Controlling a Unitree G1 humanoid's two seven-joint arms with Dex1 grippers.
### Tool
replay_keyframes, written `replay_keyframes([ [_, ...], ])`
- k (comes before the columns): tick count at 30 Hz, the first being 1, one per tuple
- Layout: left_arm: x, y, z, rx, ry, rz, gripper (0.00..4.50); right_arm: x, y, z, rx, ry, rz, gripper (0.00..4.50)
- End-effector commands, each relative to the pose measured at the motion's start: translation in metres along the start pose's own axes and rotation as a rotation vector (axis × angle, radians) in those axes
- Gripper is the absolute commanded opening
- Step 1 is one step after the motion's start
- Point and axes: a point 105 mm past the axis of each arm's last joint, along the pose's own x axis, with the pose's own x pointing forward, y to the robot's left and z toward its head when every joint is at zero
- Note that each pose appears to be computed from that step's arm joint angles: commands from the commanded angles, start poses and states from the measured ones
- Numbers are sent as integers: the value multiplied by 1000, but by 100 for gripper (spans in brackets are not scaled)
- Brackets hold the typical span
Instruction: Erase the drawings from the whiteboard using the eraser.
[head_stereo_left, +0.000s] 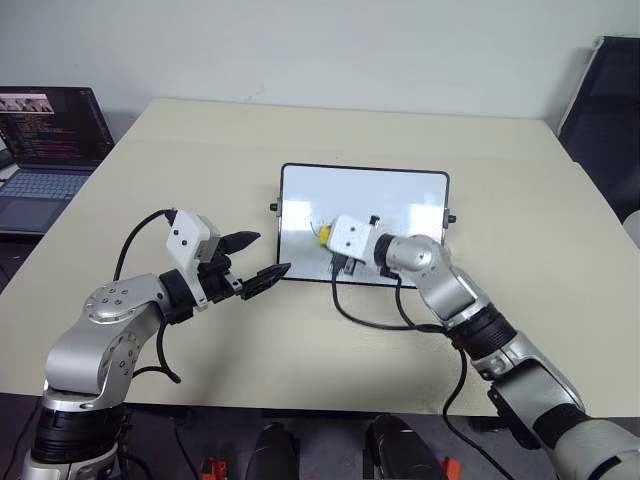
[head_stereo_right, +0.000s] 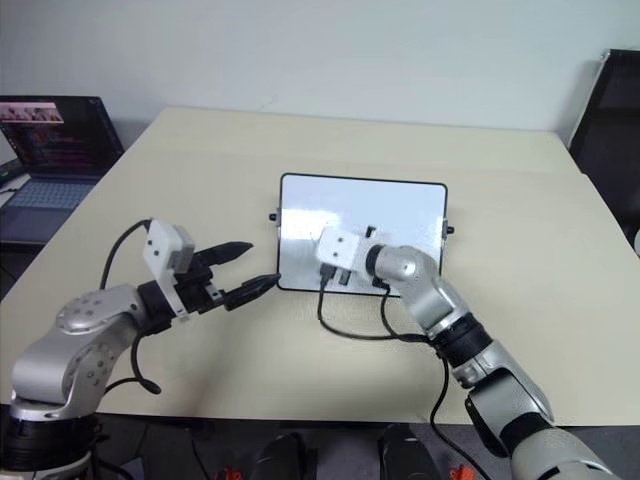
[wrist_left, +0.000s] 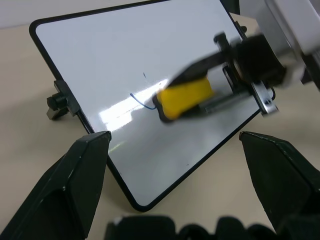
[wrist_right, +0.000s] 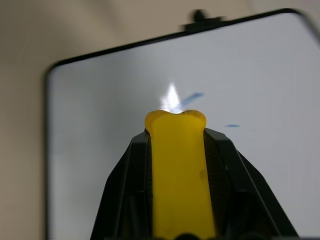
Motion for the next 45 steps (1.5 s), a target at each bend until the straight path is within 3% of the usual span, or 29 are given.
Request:
replay_keyframes([
  [1, -6, 3, 6, 30, -34, 11, 450, 2, -22, 1, -52, 24, -112, 109],
  [4, -10, 6, 2, 30, -32, 19, 450, -1, -56, 2, -65, 48, -294, 109],
  [7, -12, 9, 1, 32, -34, 31, 450, -1, -63, -2, -57, 64, -326, 109],
  [18, -14, 12, -5, 31, -36, 35, 450, 6, 0, -8, 9, 86, 16, 109],
  [23, -15, 14, -9, 30, -34, 29, 450, 3, -48, 3, -109, 56, -246, 109],
  [28, -16, 15, -12, 31, -34, 22, 450, 6, -62, 15, -136, 9, -304, 109],
  [36, -16, 16, -11, 39, -36, 16, 450, 14, -12, -6, -54, 79, -20, 109],
  [38, -16, 16, -11, 39, -37, 15, 450, 10, -18, -11, -47, 97, -53, 109],
  [42, -16, 18, -14, 38, -35, 12, 450, -2, -61, -16, -52, 124, -272, 109],
  [45, -17, 18, -16, 39, -33, 7, 450, -8, -71, -21, -41, 141, -309, 109],
])
